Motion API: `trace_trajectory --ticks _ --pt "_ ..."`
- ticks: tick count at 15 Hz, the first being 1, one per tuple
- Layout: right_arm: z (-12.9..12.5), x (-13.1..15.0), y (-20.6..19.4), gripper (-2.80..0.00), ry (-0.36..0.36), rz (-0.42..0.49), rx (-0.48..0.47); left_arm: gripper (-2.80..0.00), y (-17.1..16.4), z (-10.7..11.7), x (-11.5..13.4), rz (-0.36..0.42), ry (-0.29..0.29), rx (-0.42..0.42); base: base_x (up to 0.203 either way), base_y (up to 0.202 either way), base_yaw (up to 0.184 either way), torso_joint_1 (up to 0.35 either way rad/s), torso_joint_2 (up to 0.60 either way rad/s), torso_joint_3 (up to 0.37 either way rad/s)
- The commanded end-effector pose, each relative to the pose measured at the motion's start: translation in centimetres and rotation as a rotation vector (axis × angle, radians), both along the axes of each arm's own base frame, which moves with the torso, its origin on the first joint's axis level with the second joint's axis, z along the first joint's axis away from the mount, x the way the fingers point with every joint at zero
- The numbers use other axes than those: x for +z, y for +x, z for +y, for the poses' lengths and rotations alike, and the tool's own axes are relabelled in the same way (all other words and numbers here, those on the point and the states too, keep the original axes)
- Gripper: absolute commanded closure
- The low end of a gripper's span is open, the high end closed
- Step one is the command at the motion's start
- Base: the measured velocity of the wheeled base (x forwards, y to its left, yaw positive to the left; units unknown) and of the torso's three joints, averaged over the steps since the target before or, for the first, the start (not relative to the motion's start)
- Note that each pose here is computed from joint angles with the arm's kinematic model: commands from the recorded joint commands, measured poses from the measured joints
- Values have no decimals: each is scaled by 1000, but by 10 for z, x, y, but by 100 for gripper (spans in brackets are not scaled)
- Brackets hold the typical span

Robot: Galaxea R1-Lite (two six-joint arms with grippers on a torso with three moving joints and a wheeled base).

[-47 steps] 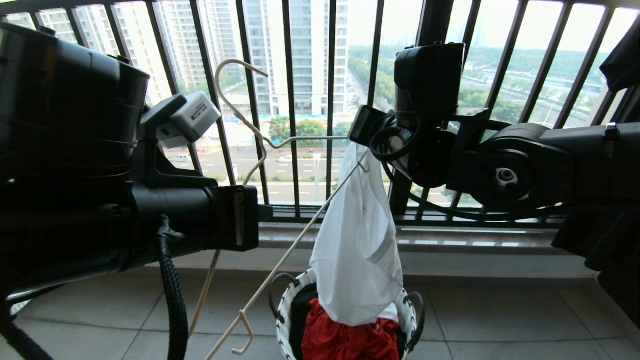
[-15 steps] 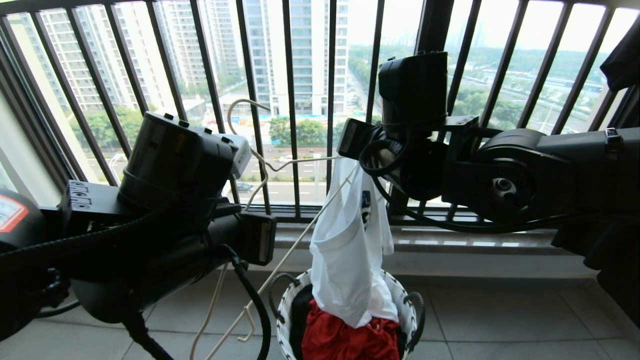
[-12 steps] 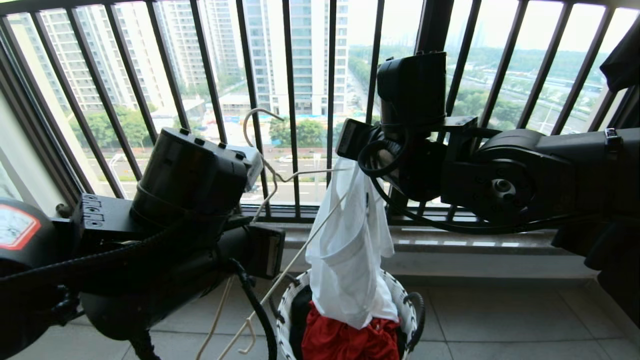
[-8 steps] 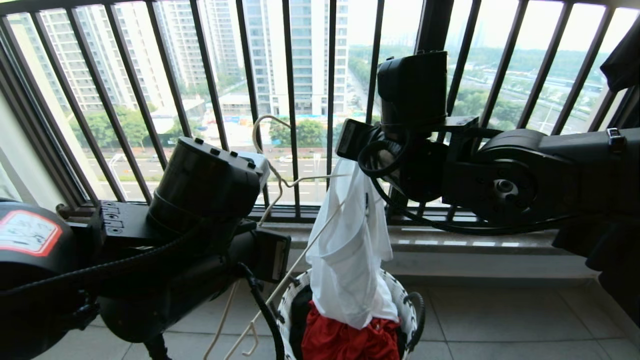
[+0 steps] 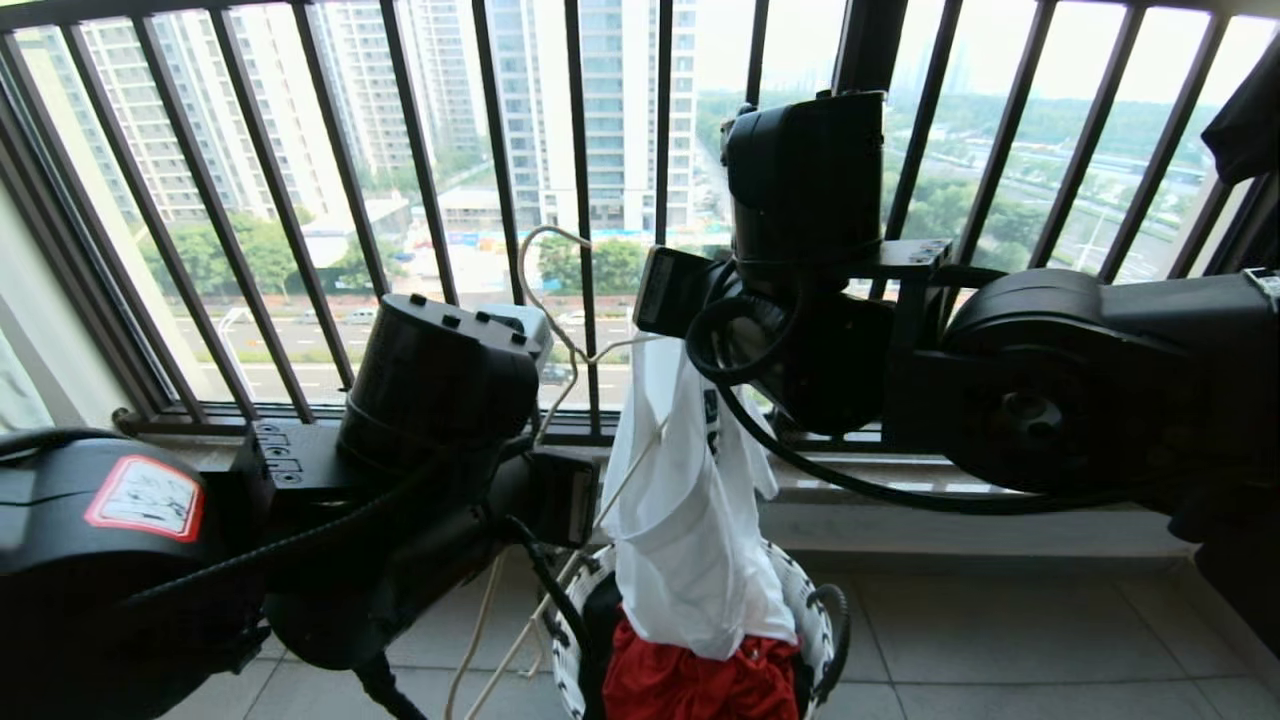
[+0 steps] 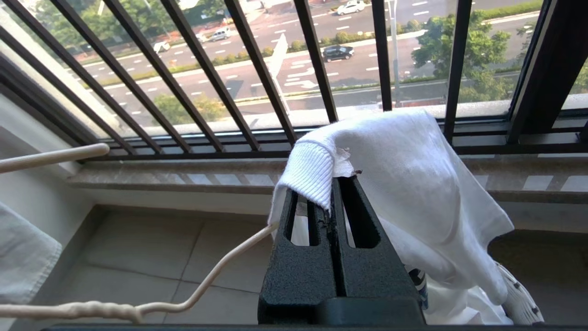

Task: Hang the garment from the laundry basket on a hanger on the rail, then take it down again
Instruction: Hang the clothes on the clothes rack

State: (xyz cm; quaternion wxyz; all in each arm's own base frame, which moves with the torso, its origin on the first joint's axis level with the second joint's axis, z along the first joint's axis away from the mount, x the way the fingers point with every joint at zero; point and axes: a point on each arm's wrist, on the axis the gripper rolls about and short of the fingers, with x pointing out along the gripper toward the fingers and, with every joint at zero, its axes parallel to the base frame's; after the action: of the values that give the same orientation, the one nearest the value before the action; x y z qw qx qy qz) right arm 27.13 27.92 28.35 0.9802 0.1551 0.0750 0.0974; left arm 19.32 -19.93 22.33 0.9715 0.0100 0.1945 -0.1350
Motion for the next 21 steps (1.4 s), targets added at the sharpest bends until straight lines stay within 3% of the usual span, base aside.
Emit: trace_trajectory --ticks 1,6,9,12,21 --pt "3 -3 0 0 -37 -4 11 0 9 -1 -5 -4 -2 22 0 0 0 0 0 0" --pt "17 3 -4 0 -150 -61 72 0 24 11 -3 -50 -6 73 0 0 0 0 0 0" --pt "27 0 -11 0 -190 -71 105 0 27 15 -2 -132 -21 69 0 0 0 0 0 0" --pt "37 6 -17 0 -222 -106 135 0 33 14 -8 -152 -15 75 0 0 0 0 0 0" --pt "56 12 -43 0 -284 -164 220 0 45 11 -9 -270 -124 98 0 0 0 0 0 0"
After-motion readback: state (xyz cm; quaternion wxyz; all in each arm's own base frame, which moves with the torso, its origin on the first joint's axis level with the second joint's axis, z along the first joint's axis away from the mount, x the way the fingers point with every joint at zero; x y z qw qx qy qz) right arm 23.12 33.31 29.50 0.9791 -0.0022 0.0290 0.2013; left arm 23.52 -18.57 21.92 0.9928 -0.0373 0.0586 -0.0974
